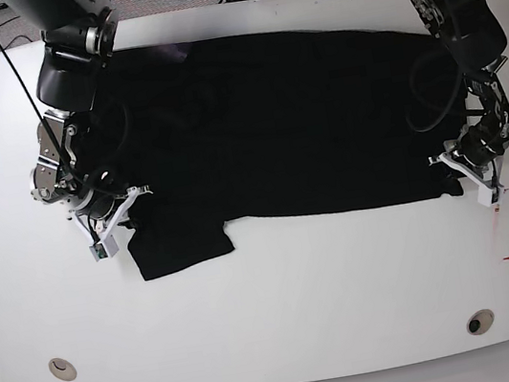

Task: Fold the T-shirt properly
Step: 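Fold the hem over toward the held edge with both grippers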

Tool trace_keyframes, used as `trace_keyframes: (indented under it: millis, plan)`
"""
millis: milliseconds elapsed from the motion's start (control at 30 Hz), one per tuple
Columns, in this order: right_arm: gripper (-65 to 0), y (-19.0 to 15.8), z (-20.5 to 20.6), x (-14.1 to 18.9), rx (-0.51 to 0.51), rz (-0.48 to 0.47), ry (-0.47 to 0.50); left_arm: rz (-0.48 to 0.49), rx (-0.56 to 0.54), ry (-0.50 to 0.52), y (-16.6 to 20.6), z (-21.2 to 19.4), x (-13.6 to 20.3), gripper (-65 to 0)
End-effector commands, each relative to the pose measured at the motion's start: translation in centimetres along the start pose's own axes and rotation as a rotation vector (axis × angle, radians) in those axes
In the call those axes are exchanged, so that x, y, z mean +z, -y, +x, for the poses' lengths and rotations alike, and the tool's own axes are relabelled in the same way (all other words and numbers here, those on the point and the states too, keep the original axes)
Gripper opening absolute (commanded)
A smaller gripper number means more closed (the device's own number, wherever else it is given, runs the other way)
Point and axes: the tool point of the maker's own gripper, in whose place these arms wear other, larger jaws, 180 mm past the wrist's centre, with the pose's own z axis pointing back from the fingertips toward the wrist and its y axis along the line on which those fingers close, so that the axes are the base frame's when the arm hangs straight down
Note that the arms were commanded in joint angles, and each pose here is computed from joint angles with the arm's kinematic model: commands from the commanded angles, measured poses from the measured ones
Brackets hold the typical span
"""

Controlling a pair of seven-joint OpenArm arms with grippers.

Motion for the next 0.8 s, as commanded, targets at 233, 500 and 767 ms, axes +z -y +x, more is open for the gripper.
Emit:
trace_keyframes:
  millis: [233,500,767]
  plan:
    - [-65.0,1.3,5.9,5.1,0.179,-0.135,0.038,0.086,-0.17,0.089,-0.3,6.7,5.0,-64.7]
    - [-65.0,1.2,6.6,9.0,0.276,-0.232,0.02,0.178,-0.207,0.08,-0.9,7.5,8.5,-64.7]
    - [-65.0,0.5,4.9,12.2,0.341,-0.296,-0.019,0.24,-0.282,0.061,-0.8,6.1,10.7,-64.7]
